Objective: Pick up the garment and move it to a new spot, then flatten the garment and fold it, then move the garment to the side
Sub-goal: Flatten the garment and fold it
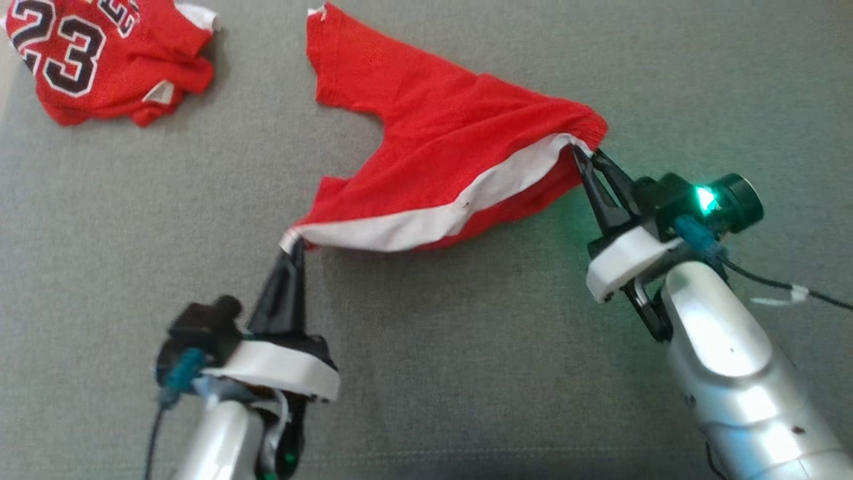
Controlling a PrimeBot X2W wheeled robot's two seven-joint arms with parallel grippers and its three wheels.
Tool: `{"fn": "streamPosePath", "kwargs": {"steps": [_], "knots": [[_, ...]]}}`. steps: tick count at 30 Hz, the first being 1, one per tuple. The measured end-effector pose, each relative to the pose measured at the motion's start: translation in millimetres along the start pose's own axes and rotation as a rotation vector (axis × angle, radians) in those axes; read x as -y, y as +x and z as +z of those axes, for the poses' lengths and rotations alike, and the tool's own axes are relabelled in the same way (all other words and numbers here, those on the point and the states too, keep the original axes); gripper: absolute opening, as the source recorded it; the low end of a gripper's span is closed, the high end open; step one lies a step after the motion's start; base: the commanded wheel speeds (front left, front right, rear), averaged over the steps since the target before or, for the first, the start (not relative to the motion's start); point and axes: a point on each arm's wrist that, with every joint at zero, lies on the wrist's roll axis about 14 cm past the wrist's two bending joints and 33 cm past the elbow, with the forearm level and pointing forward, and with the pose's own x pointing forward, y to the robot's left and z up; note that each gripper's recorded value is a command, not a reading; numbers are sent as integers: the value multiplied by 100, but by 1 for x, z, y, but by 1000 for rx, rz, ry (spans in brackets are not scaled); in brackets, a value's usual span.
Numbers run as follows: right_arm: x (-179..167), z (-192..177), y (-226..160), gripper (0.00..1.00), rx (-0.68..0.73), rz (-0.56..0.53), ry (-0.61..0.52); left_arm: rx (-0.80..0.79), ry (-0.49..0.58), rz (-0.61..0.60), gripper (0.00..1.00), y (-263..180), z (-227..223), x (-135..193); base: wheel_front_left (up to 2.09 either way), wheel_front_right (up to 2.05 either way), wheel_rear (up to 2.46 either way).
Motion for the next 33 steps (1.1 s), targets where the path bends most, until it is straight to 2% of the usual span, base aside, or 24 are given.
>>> {"fn": "streamPosePath", "kwargs": {"steps": [4,12,17,20,23,27,30,33], "knots": [[9,20,-17,0,68,-37,52,137,25,-2,0,3,45,-1,0,0,0],[31,85,-59,0,258,-72,31,447,114,-85,0,-14,147,23,0,0,0],[36,132,-100,0,378,-75,-25,643,204,-174,0,-45,207,49,0,0,0],[46,178,-132,0,474,-94,-93,773,284,-259,0,-68,248,74,0,0,0],[52,201,-149,0,507,-108,-141,851,339,-320,0,-77,278,92,0,0,0],[52,204,-149,0,486,-99,-132,898,383,-363,0,-69,303,104,0,0,0],[54,193,-136,0,437,-84,-126,823,386,-361,0,-39,296,98,0,0,0],[60,181,-107,0,379,-63,-137,727,418,-359,0,4,282,90,0,0,0]]}}
